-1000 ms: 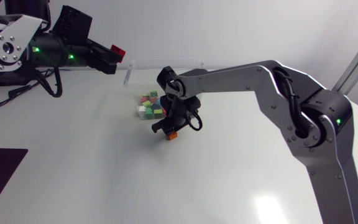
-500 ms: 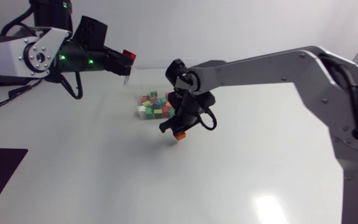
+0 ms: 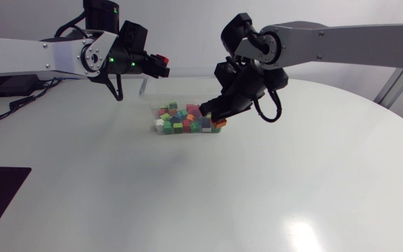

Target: Place the duplo bricks in the container

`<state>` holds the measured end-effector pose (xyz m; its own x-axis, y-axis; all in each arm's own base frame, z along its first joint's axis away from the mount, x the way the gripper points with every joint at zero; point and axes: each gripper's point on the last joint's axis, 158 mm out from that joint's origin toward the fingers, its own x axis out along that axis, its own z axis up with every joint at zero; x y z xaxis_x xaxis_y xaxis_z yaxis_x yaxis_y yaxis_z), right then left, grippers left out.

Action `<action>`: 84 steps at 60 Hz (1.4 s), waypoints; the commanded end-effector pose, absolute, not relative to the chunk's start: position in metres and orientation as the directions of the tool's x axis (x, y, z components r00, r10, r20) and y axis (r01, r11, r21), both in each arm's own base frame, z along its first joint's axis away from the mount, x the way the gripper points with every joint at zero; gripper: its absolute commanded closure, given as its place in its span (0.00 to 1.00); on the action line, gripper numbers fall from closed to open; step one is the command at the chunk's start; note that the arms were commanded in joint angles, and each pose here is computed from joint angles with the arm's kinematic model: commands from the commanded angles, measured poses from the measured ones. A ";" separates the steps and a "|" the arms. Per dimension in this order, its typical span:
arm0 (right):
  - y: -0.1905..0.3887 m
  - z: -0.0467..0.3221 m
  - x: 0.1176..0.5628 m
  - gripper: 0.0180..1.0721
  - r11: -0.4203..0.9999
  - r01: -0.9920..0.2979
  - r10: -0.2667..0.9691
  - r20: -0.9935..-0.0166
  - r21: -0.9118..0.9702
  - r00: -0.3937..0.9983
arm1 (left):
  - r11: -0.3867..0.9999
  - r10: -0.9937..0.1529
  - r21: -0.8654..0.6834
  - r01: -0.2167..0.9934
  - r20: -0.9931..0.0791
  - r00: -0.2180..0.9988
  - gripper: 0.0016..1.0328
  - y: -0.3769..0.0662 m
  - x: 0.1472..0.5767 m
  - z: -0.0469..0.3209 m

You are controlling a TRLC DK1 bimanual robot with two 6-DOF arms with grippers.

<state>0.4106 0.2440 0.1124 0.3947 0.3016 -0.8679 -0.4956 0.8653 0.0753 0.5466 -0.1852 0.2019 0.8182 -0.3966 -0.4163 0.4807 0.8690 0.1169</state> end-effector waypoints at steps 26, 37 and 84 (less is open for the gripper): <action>0.251 0.194 0.446 0.75 0.863 -0.500 0.387 -0.739 0.079 0.551 | 0.889 -0.351 0.139 0.437 -0.407 0.843 0.05 -0.182 0.550 0.204; 0.261 0.205 0.469 0.75 0.861 -0.502 0.411 -0.685 0.075 0.602 | 0.892 -0.343 0.152 0.426 -0.386 0.856 0.05 -0.164 0.517 0.227; 0.313 0.197 0.551 0.75 0.837 -0.546 0.483 -0.510 0.029 0.712 | 0.886 -0.315 0.208 0.414 -0.385 0.867 0.05 -0.122 0.413 0.226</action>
